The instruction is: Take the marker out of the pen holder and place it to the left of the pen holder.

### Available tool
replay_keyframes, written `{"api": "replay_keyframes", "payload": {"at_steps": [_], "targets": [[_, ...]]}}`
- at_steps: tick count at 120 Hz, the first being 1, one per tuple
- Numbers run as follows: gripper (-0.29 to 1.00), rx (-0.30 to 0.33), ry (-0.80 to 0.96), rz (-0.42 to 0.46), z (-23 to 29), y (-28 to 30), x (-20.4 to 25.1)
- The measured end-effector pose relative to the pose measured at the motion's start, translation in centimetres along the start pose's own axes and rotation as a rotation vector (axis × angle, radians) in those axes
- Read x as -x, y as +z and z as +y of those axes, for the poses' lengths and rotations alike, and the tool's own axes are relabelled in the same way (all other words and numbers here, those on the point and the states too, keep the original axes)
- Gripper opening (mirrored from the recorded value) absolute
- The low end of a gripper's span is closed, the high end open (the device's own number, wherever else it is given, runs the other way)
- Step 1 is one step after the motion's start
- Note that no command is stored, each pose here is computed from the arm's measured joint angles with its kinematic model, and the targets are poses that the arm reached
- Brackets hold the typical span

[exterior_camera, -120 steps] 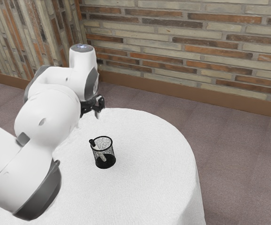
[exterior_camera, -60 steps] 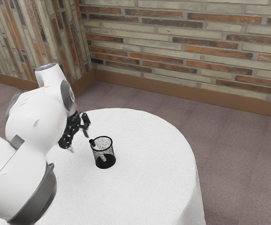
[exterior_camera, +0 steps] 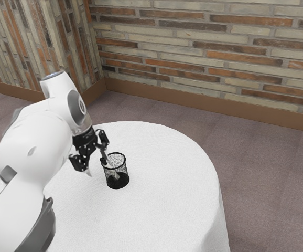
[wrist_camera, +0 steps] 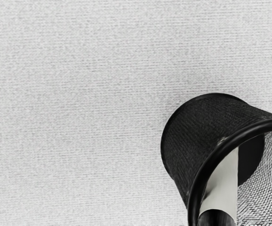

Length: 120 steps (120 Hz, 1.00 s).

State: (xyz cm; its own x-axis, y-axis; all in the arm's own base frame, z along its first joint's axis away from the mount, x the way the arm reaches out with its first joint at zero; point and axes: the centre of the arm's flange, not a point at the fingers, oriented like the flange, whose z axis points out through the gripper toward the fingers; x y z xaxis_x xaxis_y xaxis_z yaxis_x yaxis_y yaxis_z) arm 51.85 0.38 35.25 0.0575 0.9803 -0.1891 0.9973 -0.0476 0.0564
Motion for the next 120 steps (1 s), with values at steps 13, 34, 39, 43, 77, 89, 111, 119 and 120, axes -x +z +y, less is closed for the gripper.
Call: {"api": "replay_keyframes", "payload": {"at_steps": [13,34,39,43,77,89,111,119,120], "targets": [[0.56,0.004,0.004,-0.001,0.3,-0.1,0.4],[0.46,0.018,0.028,0.002,1.3,-0.7,1.4],[0.44,0.018,0.032,0.003,1.5,-0.7,1.5],[0.43,0.019,0.034,0.004,1.6,-0.7,1.6],[0.4,0.023,0.055,0.018,2.3,-0.2,2.1],[0.44,0.023,0.055,0.024,2.5,0.4,1.8],[0.44,0.047,0.065,0.042,3.3,0.0,1.3],[0.43,0.052,0.075,0.051,3.6,0.1,1.3],[0.42,0.052,0.076,0.052,3.6,0.1,1.3]]}}
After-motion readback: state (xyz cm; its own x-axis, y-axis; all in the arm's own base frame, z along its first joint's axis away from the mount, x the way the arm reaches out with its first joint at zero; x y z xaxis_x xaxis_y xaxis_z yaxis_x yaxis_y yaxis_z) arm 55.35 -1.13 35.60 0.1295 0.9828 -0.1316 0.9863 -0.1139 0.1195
